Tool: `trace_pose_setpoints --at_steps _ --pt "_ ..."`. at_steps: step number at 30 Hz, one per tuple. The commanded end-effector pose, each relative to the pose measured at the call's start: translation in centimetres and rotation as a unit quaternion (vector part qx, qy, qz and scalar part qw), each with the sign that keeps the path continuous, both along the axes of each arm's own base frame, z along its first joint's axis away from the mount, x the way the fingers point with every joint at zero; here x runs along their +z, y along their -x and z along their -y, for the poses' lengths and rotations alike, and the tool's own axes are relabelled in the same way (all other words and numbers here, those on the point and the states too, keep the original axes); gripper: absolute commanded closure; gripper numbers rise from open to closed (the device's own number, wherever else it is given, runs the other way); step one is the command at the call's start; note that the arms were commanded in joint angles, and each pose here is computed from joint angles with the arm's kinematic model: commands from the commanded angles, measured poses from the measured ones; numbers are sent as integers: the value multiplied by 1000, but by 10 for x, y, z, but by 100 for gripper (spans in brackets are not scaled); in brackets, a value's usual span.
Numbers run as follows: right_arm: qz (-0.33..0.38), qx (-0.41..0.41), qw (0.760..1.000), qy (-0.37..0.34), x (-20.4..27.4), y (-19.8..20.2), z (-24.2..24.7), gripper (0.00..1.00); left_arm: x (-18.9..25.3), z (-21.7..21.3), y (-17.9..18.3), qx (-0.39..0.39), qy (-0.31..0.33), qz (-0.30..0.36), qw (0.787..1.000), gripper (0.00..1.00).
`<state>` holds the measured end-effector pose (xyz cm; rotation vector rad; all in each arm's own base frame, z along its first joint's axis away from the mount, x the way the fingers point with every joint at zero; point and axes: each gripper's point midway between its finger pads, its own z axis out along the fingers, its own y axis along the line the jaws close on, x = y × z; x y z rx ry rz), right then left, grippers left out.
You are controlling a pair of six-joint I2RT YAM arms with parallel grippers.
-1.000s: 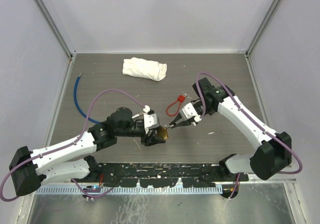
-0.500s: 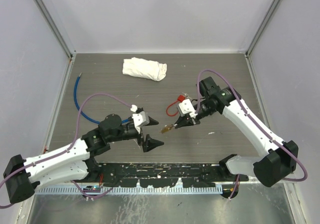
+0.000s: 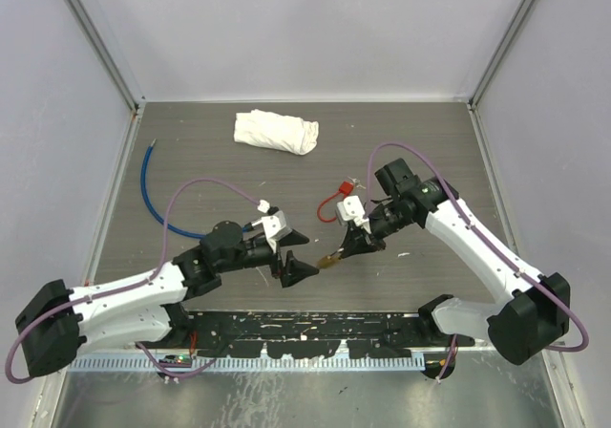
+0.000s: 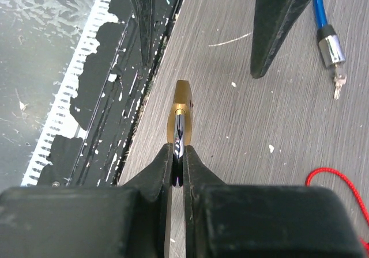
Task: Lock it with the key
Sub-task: Lock the lock.
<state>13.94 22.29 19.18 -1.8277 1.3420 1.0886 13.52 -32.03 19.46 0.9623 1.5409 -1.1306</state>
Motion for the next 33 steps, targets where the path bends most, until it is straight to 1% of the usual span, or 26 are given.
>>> trace_pose_setpoints --at_steps 1,5,9,11,14,17,21,26,27,28,30,33 --pt "13 -23 999 -25 17 -7 -5 99 33 21 -1 -32 47 34 998 22" --pt "12 -27 999 -25 15 -10 -5 99 24 39 5 -66 37 24 997 29" --pt "10 -29 999 -22 12 -11 -4 99 14 56 9 -88 31 22 995 34" --pt "10 -30 999 -20 10 -11 -4 99 13 62 6 -88 30 25 995 41" --pt "14 -33 999 -15 9 -11 -2 99 -1 69 0 -86 7 20 996 51" --pt "17 -37 999 -8 6 -12 0 99 -5 71 -3 -82 2 25 996 54" --pt "21 -44 999 -7 7 -14 2 99 -11 69 -6 -74 -7 29 997 62" --pt "21 -47 999 -3 5 -15 4 99 -15 64 -8 -65 -11 35 997 63" --pt "21 -47 999 -3 5 -15 4 99 -15 64 -7 -66 -11 37 997 66" --pt "21 -46 999 -3 4 -15 4 99 -16 64 -7 -67 -12 38 997 71" --pt "21 -46 999 -1 2 -15 4 99 -16 65 -8 -68 -13 40 997 84" --pt "19 -44 999 4 -5 -15 5 99 -20 67 -9 -70 -18 43 996 96"
